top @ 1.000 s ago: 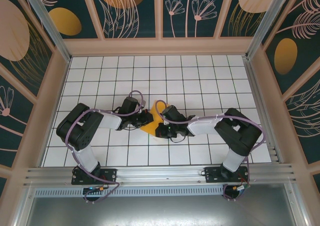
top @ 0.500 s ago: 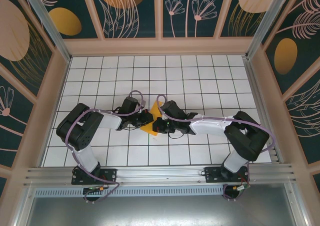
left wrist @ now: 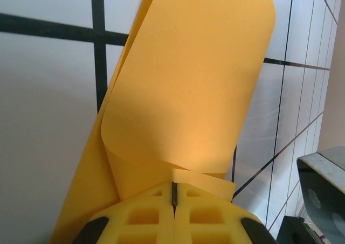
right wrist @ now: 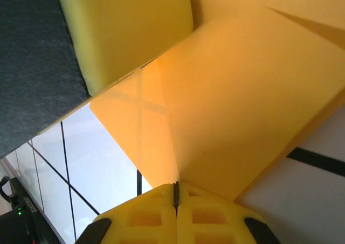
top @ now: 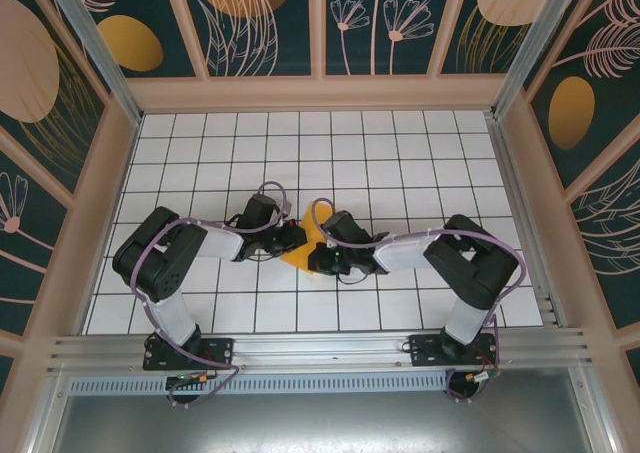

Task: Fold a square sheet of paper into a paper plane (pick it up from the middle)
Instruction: Fold the triangle a second time at the center of the table.

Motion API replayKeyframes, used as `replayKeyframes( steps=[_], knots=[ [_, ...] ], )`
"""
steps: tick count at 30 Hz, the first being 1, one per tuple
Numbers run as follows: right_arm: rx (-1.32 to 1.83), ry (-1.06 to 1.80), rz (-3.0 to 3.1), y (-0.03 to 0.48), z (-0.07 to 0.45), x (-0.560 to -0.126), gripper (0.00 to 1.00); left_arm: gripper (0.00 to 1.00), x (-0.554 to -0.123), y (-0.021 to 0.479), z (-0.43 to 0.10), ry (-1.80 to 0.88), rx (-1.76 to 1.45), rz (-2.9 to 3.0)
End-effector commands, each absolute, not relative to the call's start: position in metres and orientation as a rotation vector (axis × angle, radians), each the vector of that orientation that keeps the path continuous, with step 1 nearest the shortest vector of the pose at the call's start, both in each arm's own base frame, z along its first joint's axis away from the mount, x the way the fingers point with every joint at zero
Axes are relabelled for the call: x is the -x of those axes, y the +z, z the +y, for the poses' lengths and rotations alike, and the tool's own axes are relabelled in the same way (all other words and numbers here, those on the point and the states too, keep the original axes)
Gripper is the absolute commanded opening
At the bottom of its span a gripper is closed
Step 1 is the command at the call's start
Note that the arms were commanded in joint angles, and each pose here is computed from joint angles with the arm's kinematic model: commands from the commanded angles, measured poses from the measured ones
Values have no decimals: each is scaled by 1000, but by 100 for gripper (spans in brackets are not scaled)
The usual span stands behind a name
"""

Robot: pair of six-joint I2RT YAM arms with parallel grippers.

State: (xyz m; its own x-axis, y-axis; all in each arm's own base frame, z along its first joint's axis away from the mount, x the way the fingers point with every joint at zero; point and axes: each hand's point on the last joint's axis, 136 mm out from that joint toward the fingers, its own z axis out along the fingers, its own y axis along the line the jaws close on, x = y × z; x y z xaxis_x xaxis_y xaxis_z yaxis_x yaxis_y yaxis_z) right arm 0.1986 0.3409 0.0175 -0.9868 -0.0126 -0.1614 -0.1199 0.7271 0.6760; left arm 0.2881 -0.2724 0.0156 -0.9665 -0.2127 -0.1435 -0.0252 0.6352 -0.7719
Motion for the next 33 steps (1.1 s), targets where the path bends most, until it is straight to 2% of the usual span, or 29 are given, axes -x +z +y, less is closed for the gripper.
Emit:
replayKeyframes(
  steps=[1, 8, 18, 25, 33],
  knots=[
    [115, 1075, 2914, 2, 321, -164, 7, 0, -276, -9, -258, -1149, 243, 2718],
    [199, 989, 2915, 18, 315, -165, 7, 0, -276, -8, -259, -1156, 240, 2719],
    [125, 1131, 2676, 70, 356, -218, 7, 0, -277, -6, -259, -1162, 239, 2713],
    [46, 1096, 2725, 39, 357, -229, 6, 0, -277, -5, -260, -1169, 234, 2710],
    [2, 1038, 2865, -6, 327, -203, 4, 0, -278, -3, -263, -1186, 213, 2701]
  ],
)
